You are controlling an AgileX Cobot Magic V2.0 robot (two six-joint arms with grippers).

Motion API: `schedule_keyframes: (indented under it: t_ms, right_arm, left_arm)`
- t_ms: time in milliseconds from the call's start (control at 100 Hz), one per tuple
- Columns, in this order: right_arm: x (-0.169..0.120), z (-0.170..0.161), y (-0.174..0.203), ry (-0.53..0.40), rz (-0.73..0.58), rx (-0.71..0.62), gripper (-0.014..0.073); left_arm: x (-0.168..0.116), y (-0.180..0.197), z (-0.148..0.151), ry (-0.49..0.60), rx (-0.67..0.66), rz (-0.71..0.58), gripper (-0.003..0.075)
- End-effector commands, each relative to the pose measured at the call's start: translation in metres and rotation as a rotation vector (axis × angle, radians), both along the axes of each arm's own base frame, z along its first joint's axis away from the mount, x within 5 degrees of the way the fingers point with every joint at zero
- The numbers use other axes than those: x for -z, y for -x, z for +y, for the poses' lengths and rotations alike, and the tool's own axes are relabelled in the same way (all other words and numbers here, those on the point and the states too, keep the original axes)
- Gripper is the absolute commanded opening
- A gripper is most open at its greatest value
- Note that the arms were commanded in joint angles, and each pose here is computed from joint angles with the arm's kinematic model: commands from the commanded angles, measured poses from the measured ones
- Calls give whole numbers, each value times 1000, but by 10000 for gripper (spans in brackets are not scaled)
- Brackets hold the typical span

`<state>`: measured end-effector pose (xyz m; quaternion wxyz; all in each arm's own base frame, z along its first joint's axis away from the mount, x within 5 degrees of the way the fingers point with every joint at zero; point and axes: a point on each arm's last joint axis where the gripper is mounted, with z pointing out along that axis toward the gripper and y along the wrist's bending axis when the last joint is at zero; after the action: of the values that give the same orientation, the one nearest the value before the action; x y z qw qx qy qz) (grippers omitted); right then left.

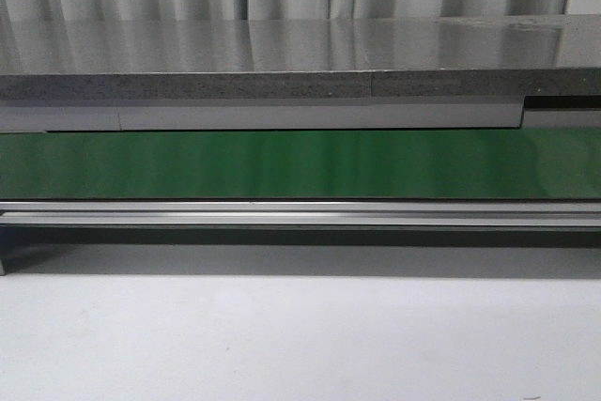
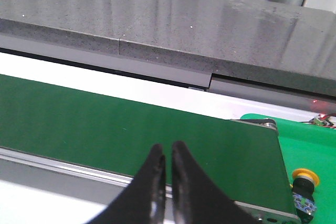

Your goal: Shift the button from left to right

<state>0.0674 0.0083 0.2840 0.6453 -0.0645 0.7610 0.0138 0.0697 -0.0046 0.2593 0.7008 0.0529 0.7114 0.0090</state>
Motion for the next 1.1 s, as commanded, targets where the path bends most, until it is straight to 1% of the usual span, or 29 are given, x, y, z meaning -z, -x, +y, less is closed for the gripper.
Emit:
schedule_keyframes:
  t_ms: [0,40,810,860,960,1090]
  right_arm:
    - [-16,-1,-1,-13,-107,12,-129]
    - [-16,-1,-1,-13,-108,12,-118]
    - [-15,-1,-1,-13,-107,12,-122]
    - [-14,-1,-2,-13,-108,13,-122]
    - [-6,-2,-2,-43,-121,27,-122]
    - [6,-5,5,-62,-169,52,-122]
  left_arm:
    - [-17,1,0,20,-2,-105,5]
    - [-17,1,0,20,-2,-105,5]
    - [-17,1,0,20,-2,-105,5]
    - [-17,1,0,20,-2,-105,5]
    - [-17,1,0,20,-2,-105,5]
    - [-17,1,0,20,-2,-105,5]
